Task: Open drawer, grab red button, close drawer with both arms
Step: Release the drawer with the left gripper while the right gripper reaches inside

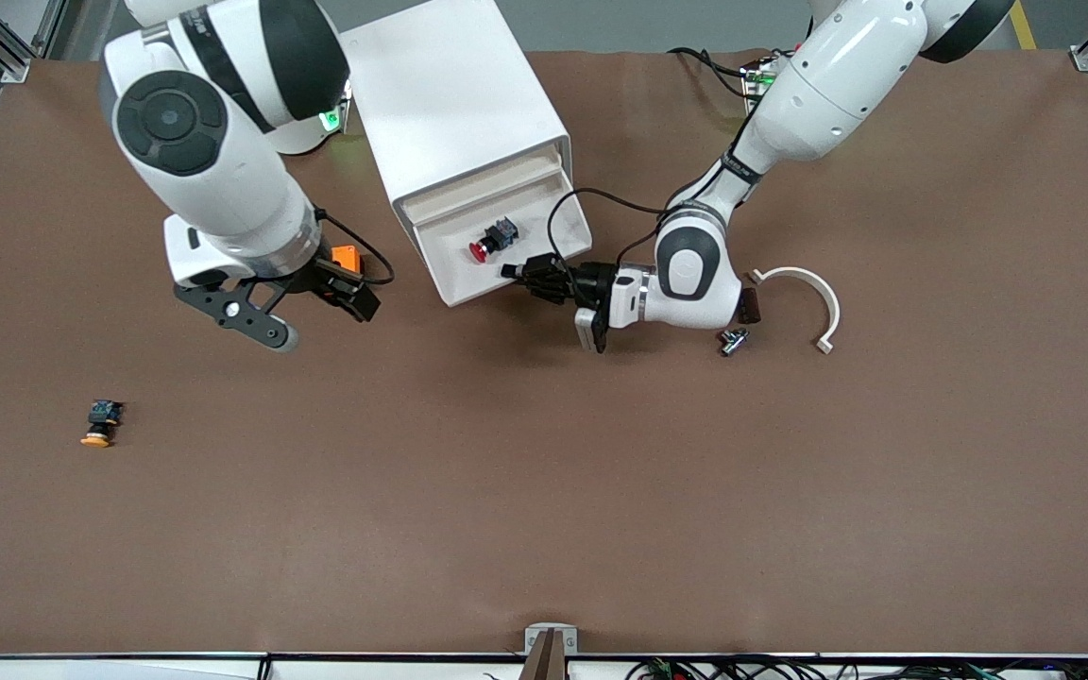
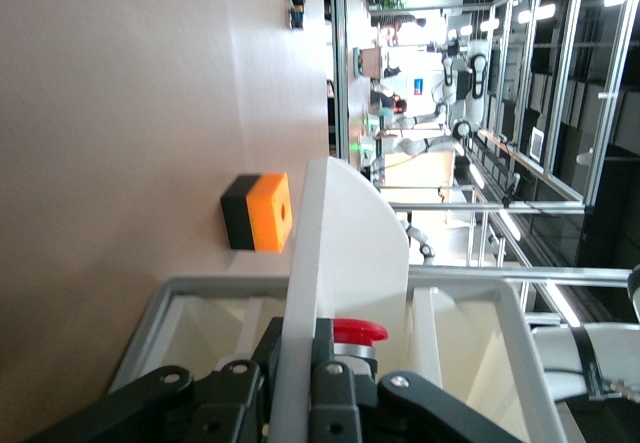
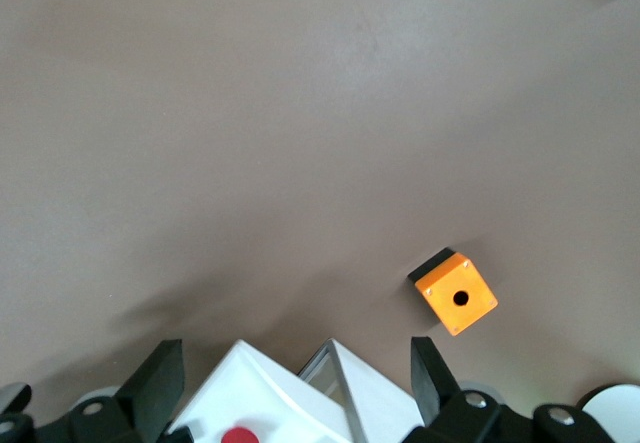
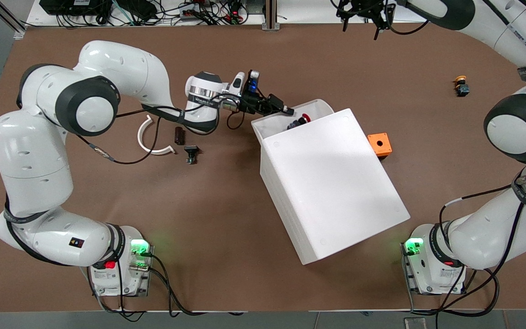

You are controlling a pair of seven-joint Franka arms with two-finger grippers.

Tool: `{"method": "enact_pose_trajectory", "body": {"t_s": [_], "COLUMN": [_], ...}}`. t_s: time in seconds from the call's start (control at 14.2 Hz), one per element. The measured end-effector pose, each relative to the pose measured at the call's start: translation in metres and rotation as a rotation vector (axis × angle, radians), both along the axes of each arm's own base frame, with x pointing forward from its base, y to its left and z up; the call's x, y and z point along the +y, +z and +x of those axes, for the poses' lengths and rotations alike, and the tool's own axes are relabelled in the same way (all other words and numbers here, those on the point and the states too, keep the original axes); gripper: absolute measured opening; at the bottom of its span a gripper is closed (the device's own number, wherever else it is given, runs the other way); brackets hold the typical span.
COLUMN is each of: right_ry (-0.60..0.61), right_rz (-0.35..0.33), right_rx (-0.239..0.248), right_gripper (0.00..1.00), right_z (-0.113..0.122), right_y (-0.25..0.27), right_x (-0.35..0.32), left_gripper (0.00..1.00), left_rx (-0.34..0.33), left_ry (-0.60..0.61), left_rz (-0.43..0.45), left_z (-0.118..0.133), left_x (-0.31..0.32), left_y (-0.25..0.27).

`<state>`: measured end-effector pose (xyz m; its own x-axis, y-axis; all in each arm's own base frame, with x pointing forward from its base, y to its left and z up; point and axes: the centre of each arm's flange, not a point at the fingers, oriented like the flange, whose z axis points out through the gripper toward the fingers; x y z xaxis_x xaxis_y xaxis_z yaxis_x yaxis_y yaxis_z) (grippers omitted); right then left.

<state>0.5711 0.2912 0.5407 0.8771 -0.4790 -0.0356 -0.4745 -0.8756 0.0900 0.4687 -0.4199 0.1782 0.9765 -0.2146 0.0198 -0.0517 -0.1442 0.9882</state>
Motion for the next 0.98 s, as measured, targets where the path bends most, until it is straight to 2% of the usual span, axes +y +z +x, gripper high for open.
{"method": "enact_pose_trajectory", "body": {"t_s": [0.21,0.42,0.56,0.77,0.98], "right_ry": [-0.049,-0.113,-0.171,-0.250,-0.308], "right_rz": [-0.006,-0.010,-0.011,-0.023,-0.030], "right_rx": [-0.011,-0.023,-0.031,-0.028,-0.029], "right_gripper": [1.00,1.00,1.00,1.00,1.00], "right_z": [-0.010,-0.016,-0.018,-0.023,-0.030], "right_y": [-0.008,-0.019,-0.029,-0.051,-0.068], "right_x": [0.029,0.053,0.068,0.090,0.111], "left_gripper": [0.14,0.15,0.30,0.63,0.93], "left_rx": [-0.015,-0.005,0.023,0.085,0.162], "left_ry": [0.041,0.049,0.056,0.033,-0.001], "left_rz": [0.004,-0.004,0.009,0.076,0.202], "left_z": [0.026,0.034,0.035,0.040,0.070], "left_x": [0.020,0.023,0.022,0.023,0.036], "left_y": [-0.001,-0.004,-0.006,-0.003,0.018]}}
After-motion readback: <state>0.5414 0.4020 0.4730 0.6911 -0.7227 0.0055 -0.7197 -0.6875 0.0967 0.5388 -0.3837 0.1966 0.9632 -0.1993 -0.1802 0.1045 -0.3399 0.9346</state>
